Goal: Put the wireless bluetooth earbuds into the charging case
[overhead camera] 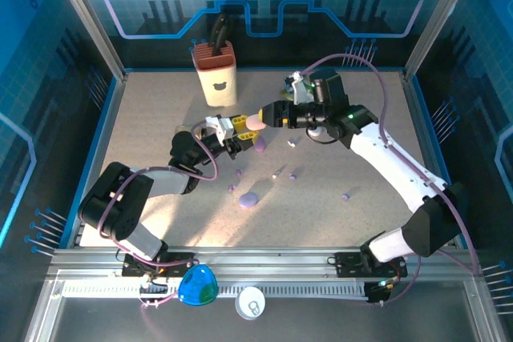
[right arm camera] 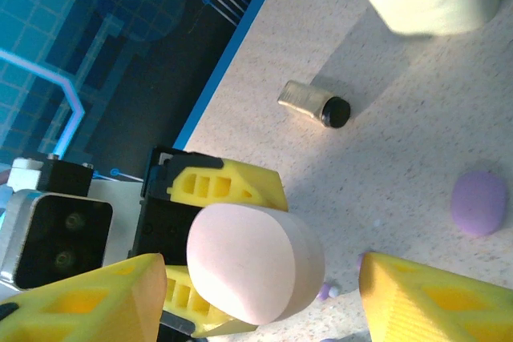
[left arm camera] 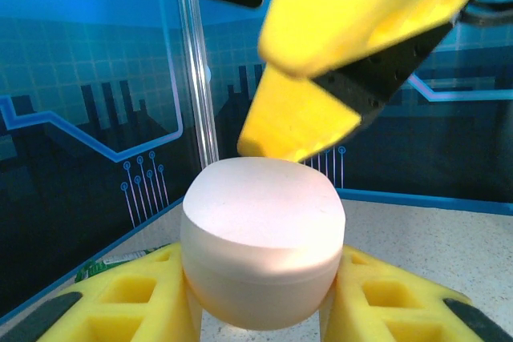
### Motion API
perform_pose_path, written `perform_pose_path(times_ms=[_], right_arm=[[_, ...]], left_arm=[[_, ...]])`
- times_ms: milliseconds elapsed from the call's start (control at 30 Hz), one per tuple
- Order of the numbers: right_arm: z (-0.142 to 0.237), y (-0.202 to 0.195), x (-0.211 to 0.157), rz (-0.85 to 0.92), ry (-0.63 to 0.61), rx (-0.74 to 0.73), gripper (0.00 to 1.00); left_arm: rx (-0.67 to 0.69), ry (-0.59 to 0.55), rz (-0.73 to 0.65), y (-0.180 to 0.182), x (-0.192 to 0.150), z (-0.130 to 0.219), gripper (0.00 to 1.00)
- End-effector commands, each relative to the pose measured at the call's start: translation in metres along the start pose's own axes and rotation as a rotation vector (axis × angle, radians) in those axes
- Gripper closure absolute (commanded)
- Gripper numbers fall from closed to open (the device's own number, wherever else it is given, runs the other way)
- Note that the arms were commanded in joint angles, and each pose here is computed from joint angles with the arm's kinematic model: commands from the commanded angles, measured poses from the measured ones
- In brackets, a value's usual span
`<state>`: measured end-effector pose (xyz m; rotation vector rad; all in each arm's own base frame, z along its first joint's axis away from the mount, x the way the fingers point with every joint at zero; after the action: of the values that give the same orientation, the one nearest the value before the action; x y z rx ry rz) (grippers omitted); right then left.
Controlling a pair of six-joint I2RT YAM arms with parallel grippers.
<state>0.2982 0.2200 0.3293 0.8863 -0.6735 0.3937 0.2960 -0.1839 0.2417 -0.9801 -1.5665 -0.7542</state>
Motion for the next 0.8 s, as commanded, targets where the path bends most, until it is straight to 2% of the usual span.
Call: perform_pose_path(times_ms=[0, 100, 300, 533, 767], right_arm=[[-0.002, 0.009, 0.002, -0.045, -0.028, 0.138, 0.34], [-0.01, 0.008, -0.001, -0.08, -0.007, 0.197, 0.36], [-0.015, 0.004, -0.001, -0.121, -0.013, 0.235, 0.49], [-0.022, -0.003, -0.004, -0.173, 0.002, 0.275, 0.5], [-0.019, -0.009, -0.004, -0.2, -0.03, 0.306, 0.72]], left_arm=[[-0.028, -0.064, -0.037, -0.004, 0.022, -0.003, 0.64], [-0.03, -0.066, -0.034, -0.005, 0.022, -0.004, 0.64], [-0.029, -0.069, -0.039, -0.005, 0.023, -0.003, 0.64], [-0.032, -0.073, -0.037, -0.006, 0.025, -0.003, 0.64], [-0.031, -0.068, -0.033, -0.005, 0.023, -0.004, 0.63]])
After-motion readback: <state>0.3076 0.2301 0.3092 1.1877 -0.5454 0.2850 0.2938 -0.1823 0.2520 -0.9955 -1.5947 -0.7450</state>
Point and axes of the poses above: each hand's point on the last joint's axis, 136 mm out from that joint toward the fingers, its own z axis back along the fingers, its own y axis along the line the jaws close on, x = y × z, the point moved 8 cm from there along z, back along the fingers, and after that the axes turned 8 degrees about z, right-handed, at the moved point
